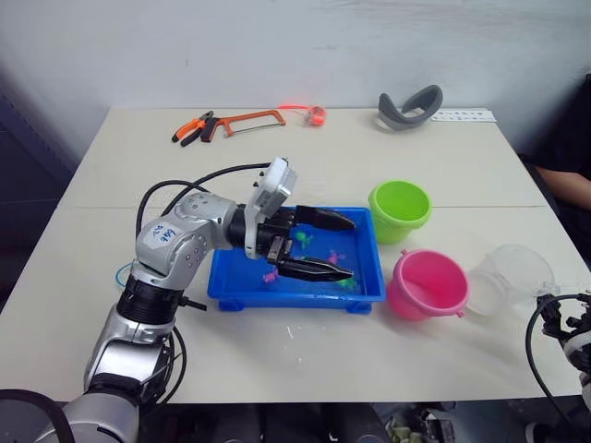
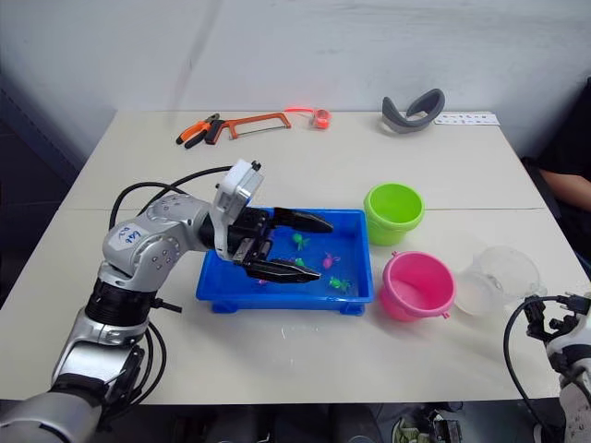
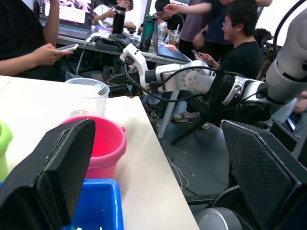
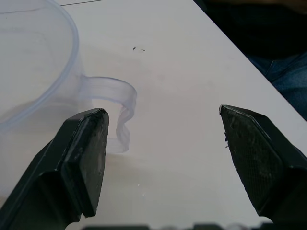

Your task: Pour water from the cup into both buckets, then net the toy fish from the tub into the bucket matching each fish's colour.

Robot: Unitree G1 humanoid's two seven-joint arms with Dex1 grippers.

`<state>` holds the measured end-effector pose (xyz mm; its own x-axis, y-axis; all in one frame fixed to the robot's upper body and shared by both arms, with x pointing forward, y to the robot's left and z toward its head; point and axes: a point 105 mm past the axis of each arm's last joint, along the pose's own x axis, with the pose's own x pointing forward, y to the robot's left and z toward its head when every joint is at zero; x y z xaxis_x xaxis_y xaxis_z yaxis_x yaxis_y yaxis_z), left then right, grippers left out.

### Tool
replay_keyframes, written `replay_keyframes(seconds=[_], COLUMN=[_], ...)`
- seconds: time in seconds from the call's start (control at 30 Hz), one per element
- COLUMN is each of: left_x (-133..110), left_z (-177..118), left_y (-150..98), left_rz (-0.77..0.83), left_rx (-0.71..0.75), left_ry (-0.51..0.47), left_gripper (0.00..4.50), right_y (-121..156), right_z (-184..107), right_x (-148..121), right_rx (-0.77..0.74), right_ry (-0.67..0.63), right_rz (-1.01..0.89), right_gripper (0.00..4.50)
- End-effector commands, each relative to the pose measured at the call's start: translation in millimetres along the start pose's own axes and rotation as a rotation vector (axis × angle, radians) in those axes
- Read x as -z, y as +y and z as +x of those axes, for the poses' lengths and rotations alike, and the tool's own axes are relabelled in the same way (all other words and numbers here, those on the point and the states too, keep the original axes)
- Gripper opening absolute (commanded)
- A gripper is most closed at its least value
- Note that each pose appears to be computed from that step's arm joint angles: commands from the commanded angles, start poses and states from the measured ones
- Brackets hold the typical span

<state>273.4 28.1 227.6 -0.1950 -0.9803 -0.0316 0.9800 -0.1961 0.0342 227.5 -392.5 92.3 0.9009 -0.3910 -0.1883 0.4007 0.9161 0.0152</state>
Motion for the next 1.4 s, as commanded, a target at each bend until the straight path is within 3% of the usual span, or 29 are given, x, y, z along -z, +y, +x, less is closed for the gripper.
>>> replay_keyframes(seconds=[0.03,0.1,0.2,0.43,0.57,0.9,1.1,1.4], left_x=[-10,-10,-10,-11,-10,8,14,16], left_z=[3,3,3,-1,-2,-15,-15,-11], left_y=[1,1,2,4,6,6,7,9], left_rz=[0.049,0.053,0.062,0.067,0.063,0.016,0.036,0.052], left_rx=[0.001,-0.001,-0.008,-0.017,-0.024,-0.044,-0.051,-0.035], left_ry=[-0.01,-0.01,-0.004,0.002,0.006,0.058,0.074,0.08], left_gripper=[4.5,4.5,4.5,4.5,4.5,4.5,4.5,4.5], right_y=[3,8,17,19,18,37,50,70], right_z=[4,8,11,15,11,-30,-46,-50], right_x=[-6,-5,-3,-6,-11,-75,-103,-110], right_rx=[-0.014,-0.032,-0.074,-0.098,-0.104,-0.191,-0.232,-0.266], right_ry=[-0.038,-0.038,-0.043,-0.099,-0.13,-0.298,-0.338,-0.344], right_rz=[-0.01,-0.004,0.003,0.032,0.026,-0.114,-0.322,-0.668], right_gripper=[3.96,3.96,3.18,0.02,0.02,0.02,0.02,0.02])
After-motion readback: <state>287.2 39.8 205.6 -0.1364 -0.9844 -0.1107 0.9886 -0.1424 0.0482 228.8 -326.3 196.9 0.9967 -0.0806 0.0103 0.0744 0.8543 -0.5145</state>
